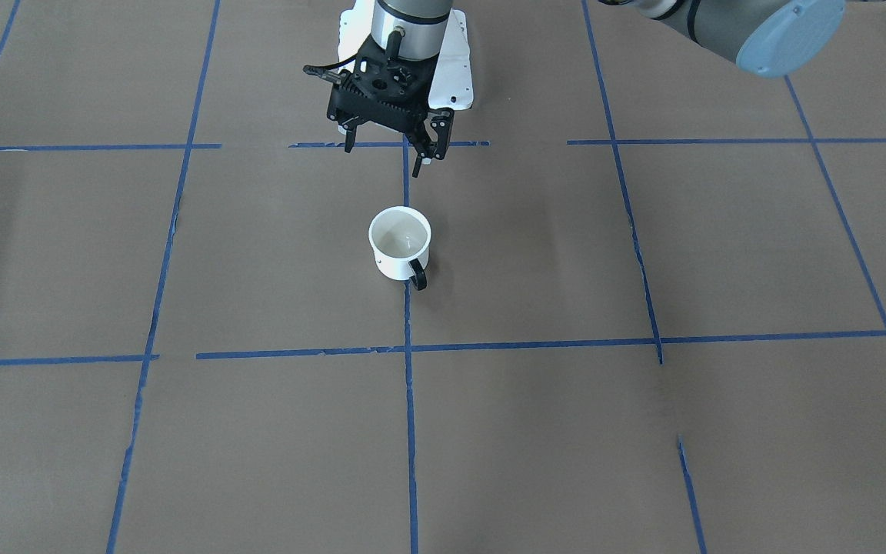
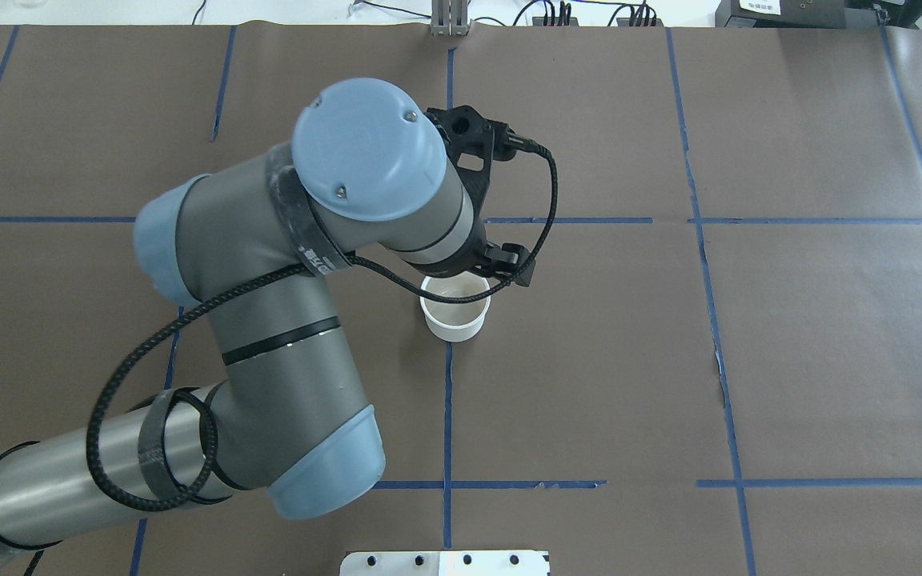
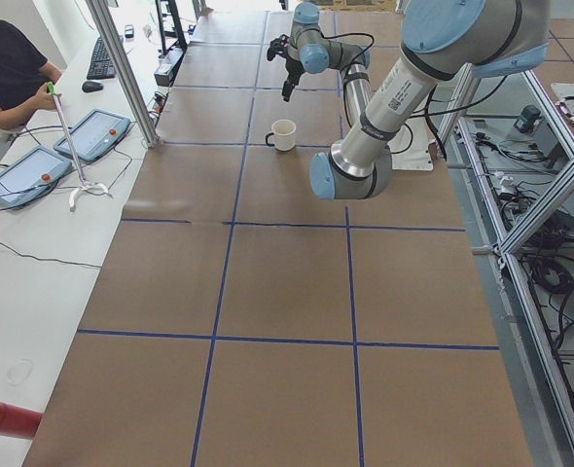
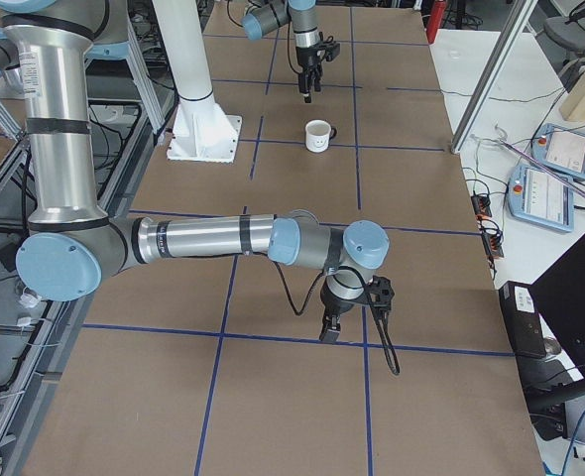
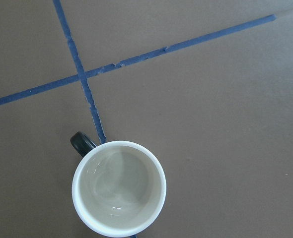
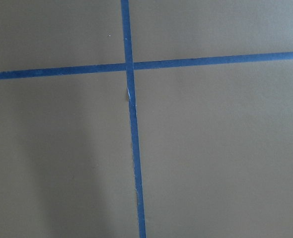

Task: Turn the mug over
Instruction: 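Open the left gripper and withdraw it away from the mug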

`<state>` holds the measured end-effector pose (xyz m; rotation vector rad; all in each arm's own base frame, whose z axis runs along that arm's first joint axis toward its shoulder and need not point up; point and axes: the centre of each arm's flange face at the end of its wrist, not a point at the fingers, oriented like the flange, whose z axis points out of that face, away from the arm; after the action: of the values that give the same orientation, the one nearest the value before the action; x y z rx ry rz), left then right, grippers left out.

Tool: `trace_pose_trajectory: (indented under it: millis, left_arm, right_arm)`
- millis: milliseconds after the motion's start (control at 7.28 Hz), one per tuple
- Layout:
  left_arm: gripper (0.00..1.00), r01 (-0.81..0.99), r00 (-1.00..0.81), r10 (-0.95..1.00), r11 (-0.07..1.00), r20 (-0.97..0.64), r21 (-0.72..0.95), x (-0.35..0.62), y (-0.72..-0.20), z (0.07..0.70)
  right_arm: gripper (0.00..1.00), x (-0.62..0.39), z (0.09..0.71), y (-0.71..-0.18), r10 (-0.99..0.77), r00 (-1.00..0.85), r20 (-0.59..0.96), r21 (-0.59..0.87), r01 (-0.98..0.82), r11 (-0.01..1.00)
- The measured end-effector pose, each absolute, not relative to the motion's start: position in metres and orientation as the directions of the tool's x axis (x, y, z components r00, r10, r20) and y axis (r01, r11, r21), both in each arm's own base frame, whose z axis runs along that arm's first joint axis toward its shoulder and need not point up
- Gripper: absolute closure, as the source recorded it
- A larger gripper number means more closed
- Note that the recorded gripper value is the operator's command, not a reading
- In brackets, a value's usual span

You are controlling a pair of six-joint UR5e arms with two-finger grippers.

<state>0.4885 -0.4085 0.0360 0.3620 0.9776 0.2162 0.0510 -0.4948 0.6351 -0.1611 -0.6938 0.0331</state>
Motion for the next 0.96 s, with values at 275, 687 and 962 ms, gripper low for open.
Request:
trace_pose_trajectory:
  millis: [275,687,962]
  left_arm:
    - [0.00,0.030,0.541,0.297,0.928,-0.787,0.371,0.437,-0.443,0.048]
    - [0.00,0.048,0.553,0.259,0.939,-0.792,0.340,0.330,-0.516,0.109]
    - [0.00,-0.021,0.602,0.343,0.910,-0.721,0.415,0.268,-0.549,0.170]
  right_arm:
    - [0.00,0.051,0.635,-0.495,0.084,0.769,0.634,-0.159,0.023,0.987]
    - [0.00,0.051,0.635,-0.495,0.084,0.769,0.634,-0.159,0.023,0.987]
    - [0.00,0.051,0.635,-0.495,0.084,0.769,0.634,-0.159,0.023,0.987]
